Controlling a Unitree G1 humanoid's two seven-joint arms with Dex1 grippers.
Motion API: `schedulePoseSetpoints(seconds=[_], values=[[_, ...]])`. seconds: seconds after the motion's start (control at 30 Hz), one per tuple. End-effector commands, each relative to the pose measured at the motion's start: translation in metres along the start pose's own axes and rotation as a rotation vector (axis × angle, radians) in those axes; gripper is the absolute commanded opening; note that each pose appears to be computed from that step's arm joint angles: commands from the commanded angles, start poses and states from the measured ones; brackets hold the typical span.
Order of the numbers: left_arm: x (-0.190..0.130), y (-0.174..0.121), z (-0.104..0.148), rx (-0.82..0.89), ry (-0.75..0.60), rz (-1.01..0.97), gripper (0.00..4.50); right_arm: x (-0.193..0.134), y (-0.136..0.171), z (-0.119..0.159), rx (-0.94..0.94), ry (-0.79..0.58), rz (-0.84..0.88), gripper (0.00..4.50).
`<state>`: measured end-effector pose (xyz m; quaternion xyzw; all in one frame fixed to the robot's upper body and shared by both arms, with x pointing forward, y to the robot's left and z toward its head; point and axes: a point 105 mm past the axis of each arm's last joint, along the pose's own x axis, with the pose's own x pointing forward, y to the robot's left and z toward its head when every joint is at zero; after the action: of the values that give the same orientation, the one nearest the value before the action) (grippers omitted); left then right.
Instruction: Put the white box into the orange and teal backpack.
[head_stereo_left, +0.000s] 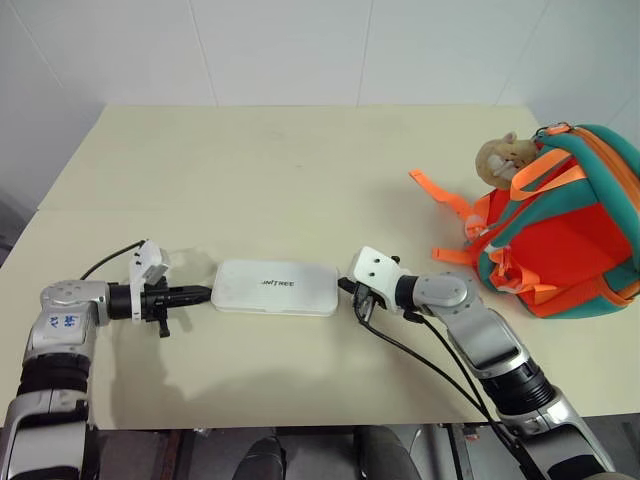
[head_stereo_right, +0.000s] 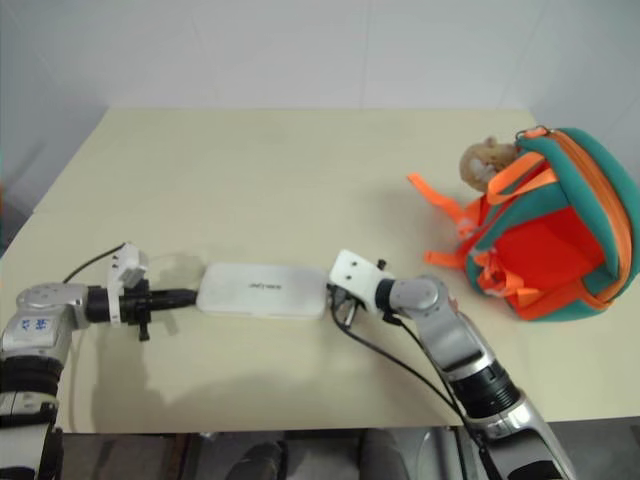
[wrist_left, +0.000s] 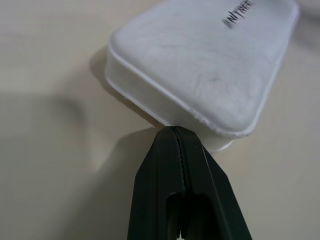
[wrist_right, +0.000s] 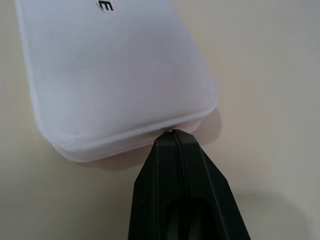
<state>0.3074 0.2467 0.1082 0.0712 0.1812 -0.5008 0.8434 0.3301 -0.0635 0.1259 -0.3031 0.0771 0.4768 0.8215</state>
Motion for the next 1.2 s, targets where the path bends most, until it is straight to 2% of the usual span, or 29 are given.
schedulePoseSetpoints(seconds=[0.03, 0.43, 0.67, 1.2], values=[[0.012, -0.021, 0.004, 0.007, -0.002, -0.077, 0.00, -0.002, 0.017, 0.028, -0.050, -0.109, 0.095, 0.12], [0.018, -0.057, 0.002, -0.012, 0.020, -0.145, 0.00, -0.018, 0.034, 0.017, -0.039, -0.050, 0.205, 0.12], [0.019, -0.061, 0.003, -0.006, 0.019, -0.148, 0.00, -0.031, 0.047, 0.009, -0.011, -0.002, 0.257, 0.12], [0.038, -0.062, 0.010, 0.038, 0.010, -0.215, 0.00, -0.037, 0.039, -0.002, -0.015, 0.041, 0.220, 0.12]])
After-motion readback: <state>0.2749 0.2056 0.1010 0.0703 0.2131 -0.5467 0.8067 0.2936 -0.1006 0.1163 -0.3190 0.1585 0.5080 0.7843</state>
